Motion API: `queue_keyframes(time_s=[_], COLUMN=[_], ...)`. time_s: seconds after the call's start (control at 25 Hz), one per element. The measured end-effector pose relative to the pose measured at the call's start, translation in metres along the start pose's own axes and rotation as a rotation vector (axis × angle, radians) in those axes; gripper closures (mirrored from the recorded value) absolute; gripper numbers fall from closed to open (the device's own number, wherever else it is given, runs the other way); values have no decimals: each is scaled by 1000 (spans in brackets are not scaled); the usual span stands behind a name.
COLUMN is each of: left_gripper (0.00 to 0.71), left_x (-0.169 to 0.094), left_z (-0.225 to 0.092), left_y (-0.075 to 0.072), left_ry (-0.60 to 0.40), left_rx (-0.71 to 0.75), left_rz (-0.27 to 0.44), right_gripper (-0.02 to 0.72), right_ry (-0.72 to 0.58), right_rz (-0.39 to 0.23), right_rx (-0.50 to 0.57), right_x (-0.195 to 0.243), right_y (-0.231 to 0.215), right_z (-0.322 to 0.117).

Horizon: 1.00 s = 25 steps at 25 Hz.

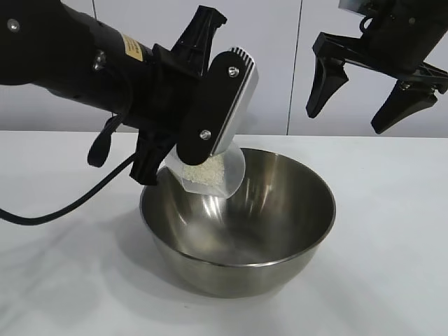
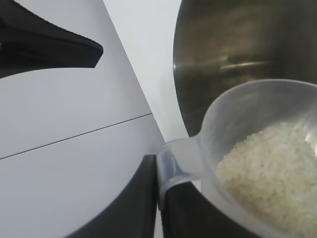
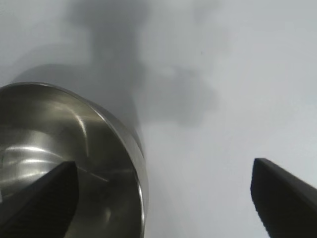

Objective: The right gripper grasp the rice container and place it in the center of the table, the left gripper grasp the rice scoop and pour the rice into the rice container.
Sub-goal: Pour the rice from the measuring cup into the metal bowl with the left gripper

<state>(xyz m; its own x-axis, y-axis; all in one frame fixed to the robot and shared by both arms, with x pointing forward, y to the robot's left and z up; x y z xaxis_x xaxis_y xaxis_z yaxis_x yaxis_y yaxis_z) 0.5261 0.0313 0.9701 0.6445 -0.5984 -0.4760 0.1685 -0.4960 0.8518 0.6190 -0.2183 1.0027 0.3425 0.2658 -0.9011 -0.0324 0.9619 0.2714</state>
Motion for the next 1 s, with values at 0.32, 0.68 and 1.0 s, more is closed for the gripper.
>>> queue_keyframes(time_s=[0.32,0.68,1.0], left_gripper=[704,704,704], left_x=[12,25,24], left_z=[-4,5,9], left_y=[18,9,9], left_ry=[12,-47,-76], left_rx=[1,244,401], left_rz=[47,16,24], right_gripper=[51,51,51], right_ry=[2,5,4], right_rz=[-1,-1,-1], right_rx=[-1,-1,-1], right_x=[0,0,0], right_y=[0,0,0], right_z=[0,-1,0])
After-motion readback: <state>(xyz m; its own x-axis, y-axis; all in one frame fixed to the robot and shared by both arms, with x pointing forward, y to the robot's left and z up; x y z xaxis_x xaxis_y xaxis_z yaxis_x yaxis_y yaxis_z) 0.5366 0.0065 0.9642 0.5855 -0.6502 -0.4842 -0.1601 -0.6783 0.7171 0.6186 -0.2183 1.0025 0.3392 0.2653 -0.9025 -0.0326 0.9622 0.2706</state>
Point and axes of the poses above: a point on each arm's last joint axis where the gripper is mounted, x pointing out along that axis toward the gripper, y along the wrist's bending axis when the last joint is at zero, z = x × y, the point moved 3 cm from there along x, pointing out along that axis toward the gripper, and after that the axes turned 7 degrees about x, right-handed, at the moved point
